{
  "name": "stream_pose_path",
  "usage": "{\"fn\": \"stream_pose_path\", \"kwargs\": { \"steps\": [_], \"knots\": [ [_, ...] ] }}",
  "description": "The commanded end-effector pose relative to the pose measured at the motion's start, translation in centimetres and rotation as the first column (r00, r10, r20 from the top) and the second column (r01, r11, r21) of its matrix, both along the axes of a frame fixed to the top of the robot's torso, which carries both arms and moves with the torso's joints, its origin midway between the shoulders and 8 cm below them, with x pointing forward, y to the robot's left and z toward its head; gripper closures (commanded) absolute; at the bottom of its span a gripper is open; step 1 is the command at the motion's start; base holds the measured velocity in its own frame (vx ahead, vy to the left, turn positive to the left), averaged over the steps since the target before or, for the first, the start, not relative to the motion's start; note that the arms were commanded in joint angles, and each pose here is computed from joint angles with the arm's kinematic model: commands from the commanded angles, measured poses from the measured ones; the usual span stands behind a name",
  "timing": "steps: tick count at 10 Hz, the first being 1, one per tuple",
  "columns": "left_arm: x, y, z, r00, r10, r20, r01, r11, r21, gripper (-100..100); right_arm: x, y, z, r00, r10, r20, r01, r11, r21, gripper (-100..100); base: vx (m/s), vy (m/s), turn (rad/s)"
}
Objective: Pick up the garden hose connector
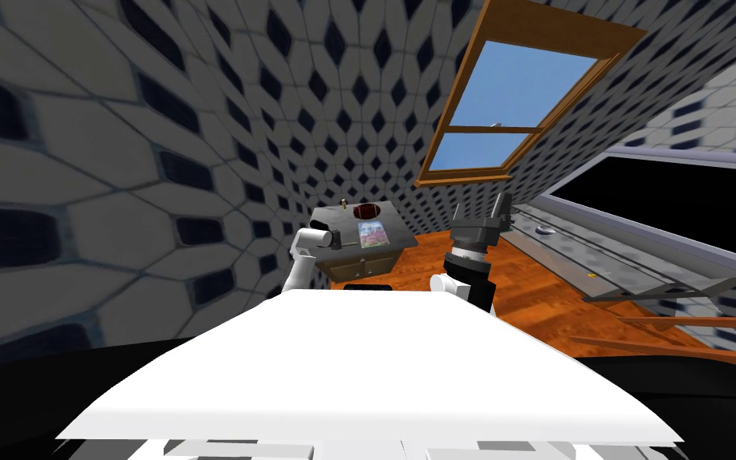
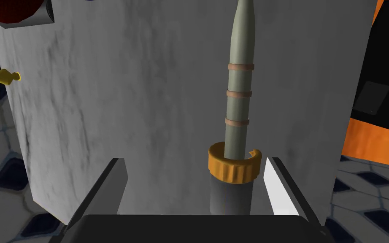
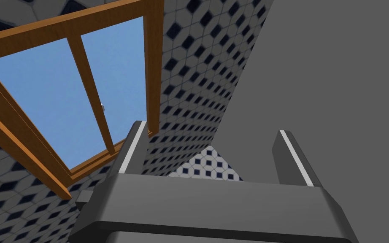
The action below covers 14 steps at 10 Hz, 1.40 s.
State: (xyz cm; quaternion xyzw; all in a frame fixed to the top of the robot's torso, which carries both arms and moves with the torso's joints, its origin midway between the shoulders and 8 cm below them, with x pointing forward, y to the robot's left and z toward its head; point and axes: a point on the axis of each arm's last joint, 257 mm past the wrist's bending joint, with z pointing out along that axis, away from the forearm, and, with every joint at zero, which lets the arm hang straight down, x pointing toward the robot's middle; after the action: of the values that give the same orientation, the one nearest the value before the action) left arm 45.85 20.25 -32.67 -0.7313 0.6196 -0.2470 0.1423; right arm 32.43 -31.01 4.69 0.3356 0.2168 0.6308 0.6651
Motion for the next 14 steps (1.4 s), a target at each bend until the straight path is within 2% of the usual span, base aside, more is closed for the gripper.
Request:
{"fn": "stream_pose_path", "kwargs": {
  "steps": [1,2,3,4,5,6,7,10,11,12,13,14],
  "knots": [
    [-1.2,-0.1,-1.0,0.998,0.001,-0.056,-0.001,1.000,0.002,-100,0.0,0.0,0.0,1.000,0.000,0.000,0.000,1.000,0.000,0,0.048,-0.023,-0.029],
    [-1.9,-0.2,-1.9,0.994,0.002,-0.106,-0.002,1.000,0.002,-100,0.0,0.0,0.0,1.000,0.000,0.000,0.000,1.000,0.000,0,0.064,-0.025,-0.047],
    [-2.2,-0.2,-2.0,0.993,0.002,-0.120,-0.002,1.000,0.004,-100,0.0,0.0,0.0,1.000,0.000,0.000,0.000,1.000,0.000,0,0.052,-0.022,-0.022],
    [-2.9,-0.2,-2.8,0.985,0.004,-0.170,-0.003,1.000,0.007,-100,0.0,0.0,0.0,1.000,0.000,0.000,0.000,1.000,0.000,0,0.056,-0.021,-0.047],
    [-3.1,-0.2,-2.9,0.984,0.004,-0.178,-0.002,1.000,0.008,-100,0.0,0.0,0.0,1.000,0.000,0.000,0.000,1.000,0.000,0,0.044,-0.017,-0.027],
    [-3.8,-0.1,-3.5,0.975,0.006,-0.221,-0.004,1.000,0.012,-100,0.0,0.0,0.0,1.000,0.000,0.000,0.000,1.000,0.000,0,0.049,-0.028,-0.045],
    [-4.0,-0.1,-3.5,0.973,0.007,-0.229,-0.004,1.000,0.013,-100,0.0,0.0,0.0,1.000,0.000,0.000,0.000,1.000,0.000,0,0.040,-0.025,-0.017],
    [-5.9,0.4,-4.8,0.942,0.017,-0.336,-0.007,0.999,0.032,-100,0.0,0.0,0.0,1.000,0.000,0.000,0.000,1.000,0.000,0,0.021,-0.015,0.004],
    [-6.3,0.6,-5.0,0.934,0.021,-0.356,-0.008,0.999,0.037,-100,0.0,0.0,0.0,1.000,0.000,0.000,0.000,1.000,0.000,0,0.004,-0.006,0.017],
    [-6.0,0.5,-4.7,0.940,0.018,-0.339,-0.007,0.999,0.033,-100,0.0,0.0,0.0,1.000,0.000,0.000,0.000,1.000,0.000,0,0.000,0.000,0.000],
    [-6.1,0.5,-4.7,0.939,0.019,-0.345,-0.007,0.999,0.034,0,0.0,0.0,0.0,1.000,0.000,0.000,0.000,1.000,0.000,0,0.000,0.000,0.000],
    [-6.0,0.6,-5.7,0.938,0.020,-0.345,-0.009,0.999,0.033,-100,0.0,0.0,0.0,1.000,0.000,0.000,0.000,1.000,0.000,0,0.000,0.000,0.000]
  ]
}}
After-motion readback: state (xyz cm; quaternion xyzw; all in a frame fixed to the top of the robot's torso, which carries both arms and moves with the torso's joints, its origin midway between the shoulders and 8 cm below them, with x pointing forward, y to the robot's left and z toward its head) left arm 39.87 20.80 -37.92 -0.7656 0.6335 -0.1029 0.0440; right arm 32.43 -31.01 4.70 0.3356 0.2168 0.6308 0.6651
